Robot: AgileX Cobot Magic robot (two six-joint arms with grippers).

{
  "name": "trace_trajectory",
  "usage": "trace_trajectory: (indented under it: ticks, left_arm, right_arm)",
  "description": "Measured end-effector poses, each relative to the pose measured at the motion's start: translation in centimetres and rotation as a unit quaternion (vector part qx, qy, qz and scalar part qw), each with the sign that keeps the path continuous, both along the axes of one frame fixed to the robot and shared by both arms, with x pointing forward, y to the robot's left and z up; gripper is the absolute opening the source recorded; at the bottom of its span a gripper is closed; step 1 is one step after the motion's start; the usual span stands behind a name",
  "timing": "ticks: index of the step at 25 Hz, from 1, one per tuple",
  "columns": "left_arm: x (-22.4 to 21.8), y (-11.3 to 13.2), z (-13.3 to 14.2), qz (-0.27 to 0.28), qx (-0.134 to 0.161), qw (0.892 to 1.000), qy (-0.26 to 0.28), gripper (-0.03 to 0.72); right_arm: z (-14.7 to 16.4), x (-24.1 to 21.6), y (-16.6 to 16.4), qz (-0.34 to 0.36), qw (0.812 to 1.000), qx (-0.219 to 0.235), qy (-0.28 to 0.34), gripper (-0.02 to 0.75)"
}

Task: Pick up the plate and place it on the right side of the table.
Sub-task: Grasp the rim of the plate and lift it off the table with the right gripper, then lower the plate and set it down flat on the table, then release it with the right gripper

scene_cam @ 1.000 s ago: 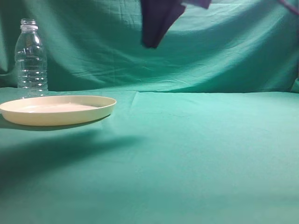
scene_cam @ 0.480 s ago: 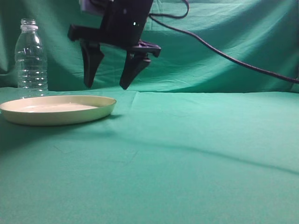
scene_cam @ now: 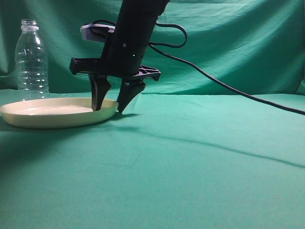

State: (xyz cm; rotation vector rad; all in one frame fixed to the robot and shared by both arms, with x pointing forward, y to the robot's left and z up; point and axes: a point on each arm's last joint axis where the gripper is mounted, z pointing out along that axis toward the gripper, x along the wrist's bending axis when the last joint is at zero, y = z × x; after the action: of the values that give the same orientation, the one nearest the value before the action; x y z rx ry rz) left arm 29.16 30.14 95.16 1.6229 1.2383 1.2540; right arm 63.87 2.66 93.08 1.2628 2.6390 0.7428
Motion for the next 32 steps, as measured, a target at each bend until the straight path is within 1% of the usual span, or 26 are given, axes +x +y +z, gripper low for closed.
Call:
trace_trajectory:
  ticks: [1,3,4,5,6,8,9,12,16,18,22,25,28,32]
  left_arm:
    - [0.0,0.0,0.0,0.000,0.000,1.000,0.000,0.000]
    - [0.0,0.0,0.0,0.000,0.000,1.000,0.000,0.000]
    - [0.0,0.0,0.0,0.000,0.000,1.000,0.000,0.000]
    - [0.0,0.0,0.0,0.000,0.000,1.000,0.000,0.000]
    - [0.0,0.0,0.0,0.000,0.000,1.000,0.000,0.000]
    - [0.0,0.0,0.0,0.000,0.000,1.000,0.000,0.000]
    - [0.0,0.0,0.0,0.000,0.000,1.000,0.000,0.000]
    - [0.0,0.0,0.0,0.000,0.000,1.000,0.000,0.000]
    - [0.0,0.0,0.0,0.000,0.000,1.000,0.000,0.000]
    - [0.0,0.0,0.0,0.000,0.000,1.000,0.000,0.000]
    - [0.0,0.0,0.0,0.000,0.000,1.000,0.000,0.000]
    - [0.0,0.0,0.0,0.000,0.000,1.000,0.000,0.000]
    - [0.0,0.0,0.0,0.000,0.000,1.000,0.000,0.000]
    - [0.0,0.0,0.0,0.000,0.000,1.000,0.000,0.000]
  right_arm:
    - [0.0,0.0,0.0,0.000,1.000,0.001,-0.001,0.340]
    - [-0.1,0.1,0.0,0.000,1.000,0.000,-0.003,0.204]
    - [-0.1,0.1,0.0,0.000,1.000,-0.002,-0.006,0.123]
    - [0.0,0.2,0.0,-0.003,1.000,-0.002,-0.008,0.076]
    - [0.0,0.2,-0.1,-0.011,1.000,-0.002,-0.008,0.051]
    - [0.5,0.4,-0.2,-0.026,1.000,-0.012,-0.012,0.066]
    - [0.9,0.5,-0.3,-0.032,0.999,-0.022,-0.013,0.000]
    - [2.8,1.1,-1.0,-0.044,0.997,-0.063,-0.031,0.000]
    - [7.7,1.6,-3.2,-0.068,0.993,-0.080,-0.050,0.000]
    - [10.4,1.7,-5.0,-0.082,0.991,-0.085,-0.065,0.000]
    - [15.0,1.6,-9.4,-0.117,0.987,-0.092,-0.066,0.000]
    - [17.8,1.5,-13.5,-0.155,0.981,-0.098,-0.061,0.000]
    - [19.4,1.0,-18.3,-0.198,0.973,-0.103,-0.058,0.000]
    - [17.8,-0.3,-23.9,-0.243,0.961,-0.126,-0.025,0.000]
